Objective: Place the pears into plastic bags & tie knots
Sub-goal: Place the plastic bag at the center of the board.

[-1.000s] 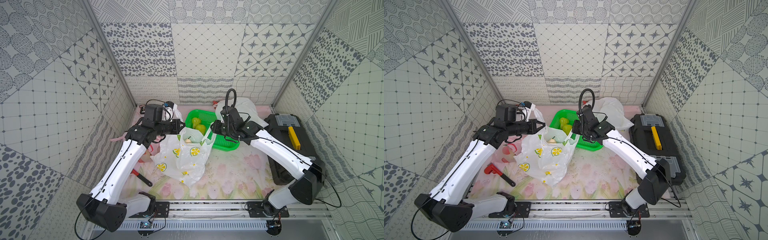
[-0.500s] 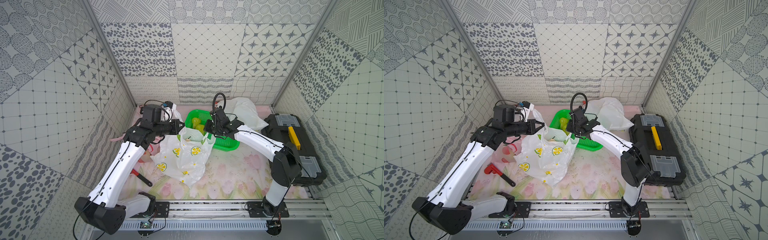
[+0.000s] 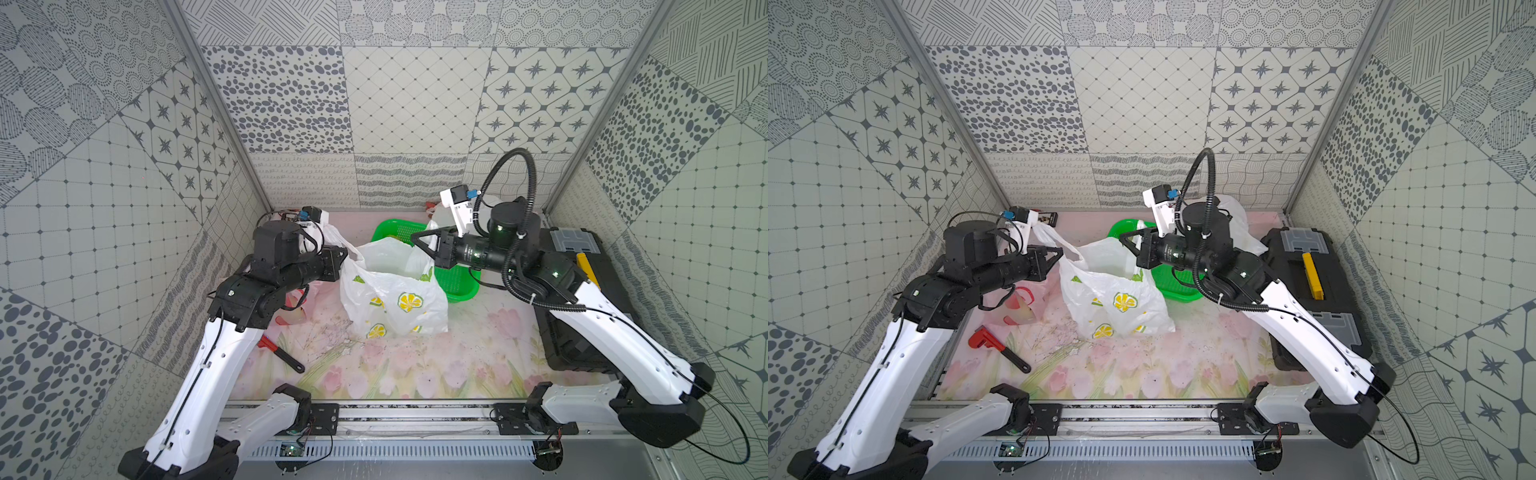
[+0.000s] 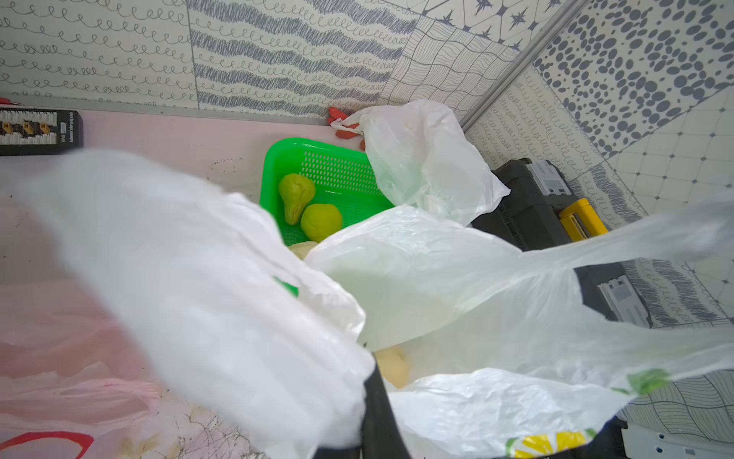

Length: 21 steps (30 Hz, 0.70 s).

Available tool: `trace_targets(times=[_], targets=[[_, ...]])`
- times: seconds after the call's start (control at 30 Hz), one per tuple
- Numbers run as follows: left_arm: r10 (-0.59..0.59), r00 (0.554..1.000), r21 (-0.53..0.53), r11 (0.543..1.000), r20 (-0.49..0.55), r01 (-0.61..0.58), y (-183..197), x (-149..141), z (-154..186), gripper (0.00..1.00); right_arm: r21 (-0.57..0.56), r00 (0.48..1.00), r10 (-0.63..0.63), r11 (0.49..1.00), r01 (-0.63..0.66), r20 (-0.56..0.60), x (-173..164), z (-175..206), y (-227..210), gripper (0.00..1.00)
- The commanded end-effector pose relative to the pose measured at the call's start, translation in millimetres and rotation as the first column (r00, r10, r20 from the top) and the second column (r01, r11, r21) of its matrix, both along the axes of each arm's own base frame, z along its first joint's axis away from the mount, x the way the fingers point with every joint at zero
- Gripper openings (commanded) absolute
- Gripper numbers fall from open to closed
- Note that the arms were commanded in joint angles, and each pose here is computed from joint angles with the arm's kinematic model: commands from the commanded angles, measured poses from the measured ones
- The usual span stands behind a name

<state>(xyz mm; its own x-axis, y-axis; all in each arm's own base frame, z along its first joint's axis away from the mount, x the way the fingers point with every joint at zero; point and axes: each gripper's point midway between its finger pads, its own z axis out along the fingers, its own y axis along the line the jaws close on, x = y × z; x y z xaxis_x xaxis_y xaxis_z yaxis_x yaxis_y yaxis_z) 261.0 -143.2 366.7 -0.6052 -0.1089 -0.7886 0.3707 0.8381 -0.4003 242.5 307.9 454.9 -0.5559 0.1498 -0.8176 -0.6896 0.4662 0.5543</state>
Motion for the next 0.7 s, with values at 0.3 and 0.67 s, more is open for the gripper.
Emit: trace_targets(times=[0.3, 0.67], targets=[[-0.089, 0.996, -0.148, 0.985, -0.021, 0.085, -56.9, 13.2, -8.1, 0.00, -0.140, 0.923, -0.325, 0.943, 0.301, -0.206, 59.2, -69.6, -70.9, 0.08], [-0.262, 0.960, 0.028, 0.965, 0.094, 0.260, -77.4, 28.6, -18.0, 0.02, -0.444, 0.881, -0.452, 0.767, 0.463, 0.138, 48.4, -13.7, -90.8, 0.63]])
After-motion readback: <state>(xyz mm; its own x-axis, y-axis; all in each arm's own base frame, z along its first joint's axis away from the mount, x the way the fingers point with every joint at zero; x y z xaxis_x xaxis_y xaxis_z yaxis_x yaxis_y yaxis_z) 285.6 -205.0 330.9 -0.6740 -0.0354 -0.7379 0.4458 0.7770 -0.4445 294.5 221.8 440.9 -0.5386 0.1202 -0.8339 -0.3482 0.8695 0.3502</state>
